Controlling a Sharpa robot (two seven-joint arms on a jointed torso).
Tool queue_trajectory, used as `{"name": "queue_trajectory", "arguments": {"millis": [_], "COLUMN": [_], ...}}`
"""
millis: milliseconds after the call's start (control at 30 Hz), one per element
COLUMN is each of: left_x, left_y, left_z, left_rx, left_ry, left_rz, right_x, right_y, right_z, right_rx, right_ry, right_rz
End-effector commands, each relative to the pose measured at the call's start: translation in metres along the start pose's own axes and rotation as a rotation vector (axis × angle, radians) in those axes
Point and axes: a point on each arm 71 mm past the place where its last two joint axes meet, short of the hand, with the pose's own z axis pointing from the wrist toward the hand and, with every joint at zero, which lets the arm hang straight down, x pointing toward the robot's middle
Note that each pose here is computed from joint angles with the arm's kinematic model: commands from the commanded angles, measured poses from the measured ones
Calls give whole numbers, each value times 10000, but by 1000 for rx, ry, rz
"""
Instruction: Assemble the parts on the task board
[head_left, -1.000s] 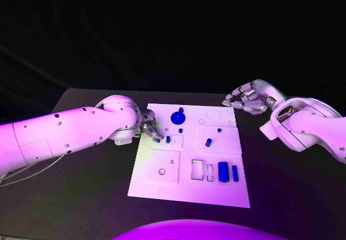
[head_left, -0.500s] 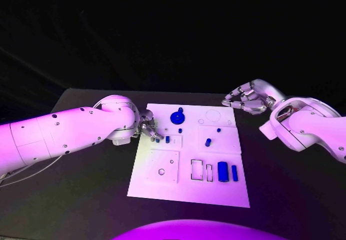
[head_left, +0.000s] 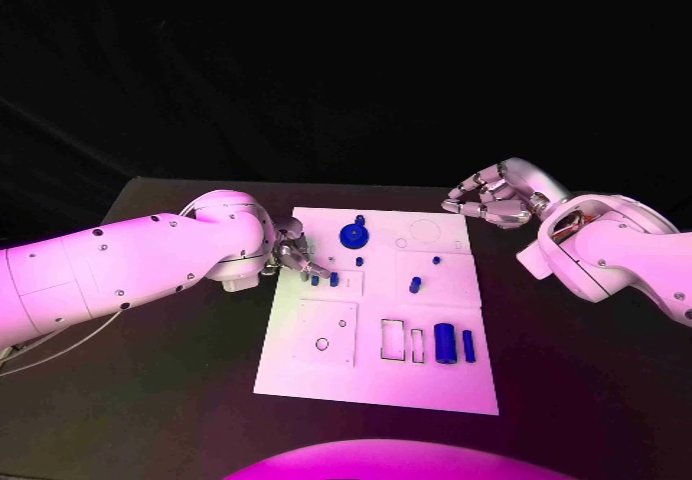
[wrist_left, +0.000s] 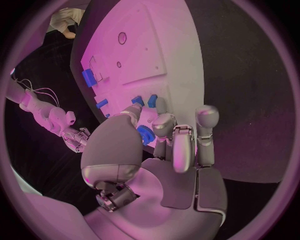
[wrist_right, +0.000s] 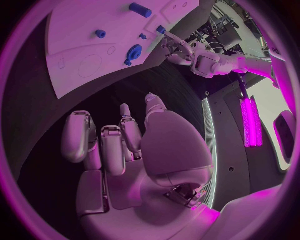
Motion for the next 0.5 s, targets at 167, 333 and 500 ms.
{"name": "queue_trajectory", "arguments": {"millis": [167, 333, 500], "left_x": [-103, -171, -234], "left_y": [-51, -90, -209], "left_z": [-40, -71, -118], "left_rx": [86, 167, 320], "left_ry": [-130, -217, -302], "left_rz": [-178, -258, -304], "right_x": [19, 21, 20], "right_y": [8, 3, -2], "right_z": [0, -1, 0], "right_rx": [-9, -6, -4], "right_ry": [3, 3, 2], "right_rz": [0, 0, -1]}}
